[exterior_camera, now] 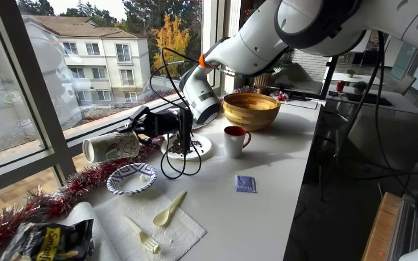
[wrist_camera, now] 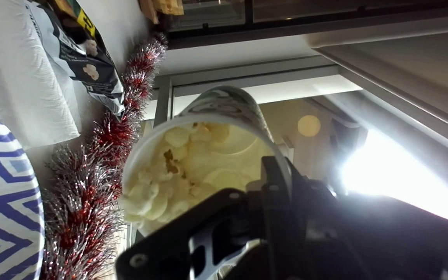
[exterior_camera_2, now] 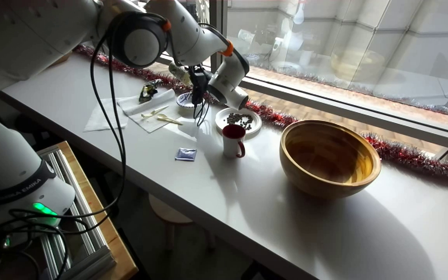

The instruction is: Pour the contents in the cup into the bowl

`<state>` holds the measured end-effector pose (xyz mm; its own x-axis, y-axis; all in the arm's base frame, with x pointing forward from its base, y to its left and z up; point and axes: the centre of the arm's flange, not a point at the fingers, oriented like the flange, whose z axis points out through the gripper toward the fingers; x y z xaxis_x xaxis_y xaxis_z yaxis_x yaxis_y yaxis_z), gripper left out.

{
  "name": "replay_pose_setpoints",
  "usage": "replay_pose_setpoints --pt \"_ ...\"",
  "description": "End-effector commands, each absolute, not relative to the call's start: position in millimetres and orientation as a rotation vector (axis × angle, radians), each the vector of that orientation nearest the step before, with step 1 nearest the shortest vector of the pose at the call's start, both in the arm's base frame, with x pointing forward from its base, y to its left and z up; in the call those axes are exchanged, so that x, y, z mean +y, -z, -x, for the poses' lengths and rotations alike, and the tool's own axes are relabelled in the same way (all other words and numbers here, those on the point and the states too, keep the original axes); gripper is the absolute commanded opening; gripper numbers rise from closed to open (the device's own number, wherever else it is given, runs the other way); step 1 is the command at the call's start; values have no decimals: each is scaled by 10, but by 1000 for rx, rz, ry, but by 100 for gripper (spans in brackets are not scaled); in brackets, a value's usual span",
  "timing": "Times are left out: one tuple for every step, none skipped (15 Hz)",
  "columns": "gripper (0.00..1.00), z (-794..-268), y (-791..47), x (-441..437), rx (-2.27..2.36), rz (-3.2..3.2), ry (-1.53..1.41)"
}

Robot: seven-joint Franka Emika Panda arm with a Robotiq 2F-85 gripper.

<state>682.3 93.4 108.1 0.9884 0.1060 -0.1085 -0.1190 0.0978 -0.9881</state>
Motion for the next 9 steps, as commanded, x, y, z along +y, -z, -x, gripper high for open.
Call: replay_pose_setpoints --pt "1 -6983 -935 1052 41 1379 -172" --pt "1 -6990 -909 1080 50 1379 -176" --pt "1 -6994 -896 1104 58 1379 -186" --pt "1 -6995 -890 1124 63 1380 -199" --pt "1 -6998 -878 1143 66 1375 -207" --pt "1 -7001 -870 1161 74 1369 -220" --pt "1 -7003 -863 1175 75 1369 -226" --pt "1 -7004 -862 1193 86 1347 -242" --pt "1 -7006 -855 1208 93 1325 -254"
